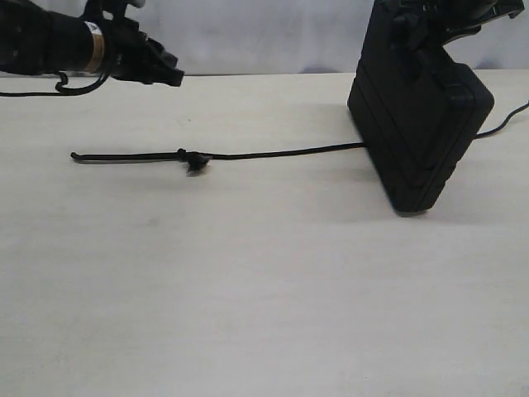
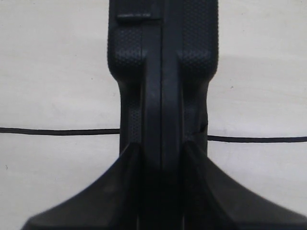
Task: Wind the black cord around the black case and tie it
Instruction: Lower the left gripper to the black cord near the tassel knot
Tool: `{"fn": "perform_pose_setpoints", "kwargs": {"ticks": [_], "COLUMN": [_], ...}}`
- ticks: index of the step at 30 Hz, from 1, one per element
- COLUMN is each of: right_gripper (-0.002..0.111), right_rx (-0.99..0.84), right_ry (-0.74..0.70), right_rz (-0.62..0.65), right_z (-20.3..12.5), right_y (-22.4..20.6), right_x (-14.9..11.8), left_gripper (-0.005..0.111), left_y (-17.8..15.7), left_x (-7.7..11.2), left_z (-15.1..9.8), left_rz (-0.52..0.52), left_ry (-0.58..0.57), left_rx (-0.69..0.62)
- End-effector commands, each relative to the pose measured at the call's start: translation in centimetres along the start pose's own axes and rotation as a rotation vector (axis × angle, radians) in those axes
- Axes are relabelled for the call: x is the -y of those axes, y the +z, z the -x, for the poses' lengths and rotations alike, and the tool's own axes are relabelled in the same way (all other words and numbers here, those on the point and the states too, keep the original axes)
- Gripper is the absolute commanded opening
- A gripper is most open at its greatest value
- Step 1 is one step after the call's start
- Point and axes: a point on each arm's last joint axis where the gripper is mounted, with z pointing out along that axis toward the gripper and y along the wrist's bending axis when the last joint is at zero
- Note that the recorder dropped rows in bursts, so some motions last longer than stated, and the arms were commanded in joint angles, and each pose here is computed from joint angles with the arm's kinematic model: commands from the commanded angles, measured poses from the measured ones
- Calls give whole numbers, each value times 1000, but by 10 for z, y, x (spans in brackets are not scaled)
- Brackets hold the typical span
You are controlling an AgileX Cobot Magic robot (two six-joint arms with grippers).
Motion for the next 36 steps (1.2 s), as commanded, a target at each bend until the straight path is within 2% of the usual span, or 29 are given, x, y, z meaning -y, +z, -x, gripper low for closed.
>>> {"fn": "perform_pose_setpoints", "kwargs": {"ticks": [1,3,4,5,7,9,10,13,14,15,16,17,18,20,22,23,26,27,31,36], "right_gripper": [4,4,4,4,4,4,4,4,4,4,4,4,4,4,4,4,4,4,4,4], "right_rx": [-89,-89,-89,-89,-89,-89,-91,-97,-97,-97,-97,-97,-97,-100,-102,-108,-123,-126,-131,-131], "right_ry": [-13,-13,-13,-13,-13,-10,-9,-9,-9,-9,-9,-9,-9,-9,-8,-8,-8,-8,-8,-7], "right_rz": [0,0,0,0,0,4,7,7,7,7,7,7,7,9,11,12,13,13,14,14], "right_z": [-8,-8,-8,-8,-8,-8,-8,-9,-9,-9,-9,-9,-9,-9,-9,-10,-11,-11,-12,-12], "right_y": [8,8,8,8,8,8,8,8,8,8,8,8,8,7,7,7,7,7,7,8], "right_x": [0,0,0,0,0,0,0,0,0,0,0,0,0,0,-1,-1,-1,-1,-1,-1], "left_gripper": [39,39,39,39,39,39,39,39,39,39,39,39,40,43,50,56,58,58,58,58], "left_y": [-6,-12,-13,-14,-10,-2,1,10,13,14,14,14,15,19,27,33,50,60,76,89], "left_x": [-30,-41,-45,-49,-57,-66,-68,-64,-54,-47,-39,-31,-24,-16,-13,-7,7,12,11,17], "left_z": [-20,-25,-28,-31,-37,-43,-44,-45,-43,-41,-37,-36,-35,-37,-39,-44,-56,-60,-60,-89], "left_rz": [382,631,702,747,737,608,518,148,-52,-178,-293,-396,-451,-445,-355,-303,-319,-293,-157,-246], "left_ry": [89,193,194,201,176,42,40,-48,-33,-2,27,124,218,344,445,550,669,705,696,694], "left_rx": [-90,-167,-212,-269,-374,-491,-531,-595,-575,-547,-492,-445,-413,-406,-405,-406,-408,-390,-319,-406]}}
